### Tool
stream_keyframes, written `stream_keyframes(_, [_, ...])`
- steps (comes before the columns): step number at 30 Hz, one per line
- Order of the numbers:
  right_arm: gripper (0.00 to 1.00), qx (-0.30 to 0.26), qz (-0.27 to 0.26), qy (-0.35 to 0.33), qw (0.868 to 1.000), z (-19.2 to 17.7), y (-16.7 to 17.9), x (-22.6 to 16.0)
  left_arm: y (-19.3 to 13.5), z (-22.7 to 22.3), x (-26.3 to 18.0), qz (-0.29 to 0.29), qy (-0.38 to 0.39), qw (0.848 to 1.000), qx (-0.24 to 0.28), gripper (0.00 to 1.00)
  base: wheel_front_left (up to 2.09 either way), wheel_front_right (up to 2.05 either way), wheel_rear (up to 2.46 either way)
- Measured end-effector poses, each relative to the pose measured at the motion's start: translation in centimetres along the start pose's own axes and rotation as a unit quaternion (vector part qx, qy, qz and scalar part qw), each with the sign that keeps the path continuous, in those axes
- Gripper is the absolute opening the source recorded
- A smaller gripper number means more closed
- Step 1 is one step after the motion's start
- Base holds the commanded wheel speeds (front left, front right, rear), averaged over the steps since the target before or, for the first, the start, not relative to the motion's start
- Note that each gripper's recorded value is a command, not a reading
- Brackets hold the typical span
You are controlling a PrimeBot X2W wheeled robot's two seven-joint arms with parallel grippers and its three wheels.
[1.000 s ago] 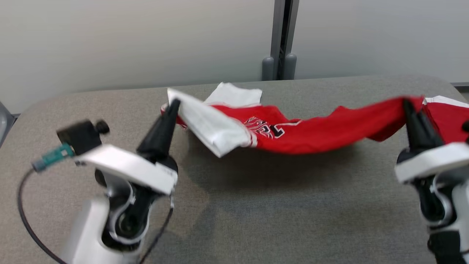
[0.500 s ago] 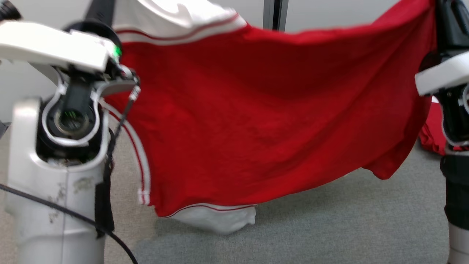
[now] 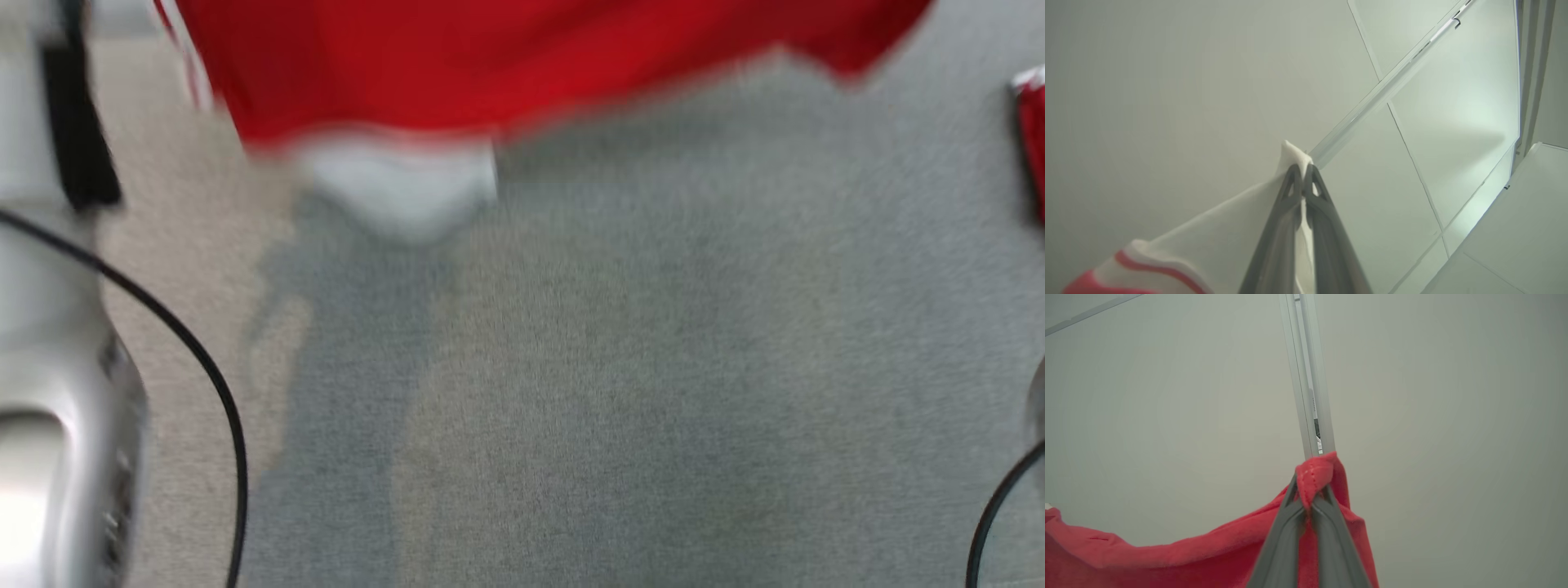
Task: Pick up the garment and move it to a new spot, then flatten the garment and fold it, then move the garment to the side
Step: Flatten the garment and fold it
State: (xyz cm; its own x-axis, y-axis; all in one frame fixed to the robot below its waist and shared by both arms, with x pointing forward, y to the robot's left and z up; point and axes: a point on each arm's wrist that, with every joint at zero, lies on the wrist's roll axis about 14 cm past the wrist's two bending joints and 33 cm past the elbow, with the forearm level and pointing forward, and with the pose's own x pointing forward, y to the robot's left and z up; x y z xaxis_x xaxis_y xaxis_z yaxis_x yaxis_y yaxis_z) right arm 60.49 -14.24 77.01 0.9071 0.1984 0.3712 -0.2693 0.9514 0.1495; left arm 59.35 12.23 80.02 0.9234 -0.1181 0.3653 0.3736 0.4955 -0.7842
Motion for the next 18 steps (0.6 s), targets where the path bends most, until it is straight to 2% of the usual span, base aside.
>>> stream_keyframes(3, [0.0, -0.001, 0.006, -0.037, 0.999, -0.4, -0.2, 3.2, 0.7, 0.6, 3.4, -0.018, -0.035, 0.999, 0.016, 0.0, 0.0, 0.0, 0.0])
stream_keyframes(5, [0.0, -0.001, 0.002, -0.054, 0.999, -1.6, -1.0, 4.7, 2.3, 0.7, 5.1, -0.018, -0.056, 0.998, 0.017, 0.0, 0.0, 0.0, 0.0])
stream_keyframes(10, [0.0, -0.003, -0.003, -0.063, 0.998, -7.4, -2.5, 6.6, 7.2, -1.7, 7.4, -0.016, -0.062, 0.998, 0.028, 0.0, 0.0, 0.0, 0.0])
stream_keyframes(14, [0.0, 0.024, -0.004, 0.018, 1.0, -16.7, -2.8, 5.9, 13.8, -5.8, 7.1, 0.025, -0.03, 0.998, 0.041, 0.0, 0.0, 0.0, 0.0])
stream_keyframes(16, [0.0, 0.045, -0.002, 0.067, 0.997, -21.6, -2.4, 4.6, 17.3, -7.7, 6.0, 0.053, -0.009, 0.998, 0.044, 0.0, 0.0, 0.0, 0.0])
stream_keyframes(18, [0.0, 0.061, -0.007, 0.116, 0.991, -26.1, -2.5, 2.7, 20.9, -9.5, 4.3, 0.083, 0.017, 0.994, 0.07, 0.0, 0.0, 0.0, 0.0])
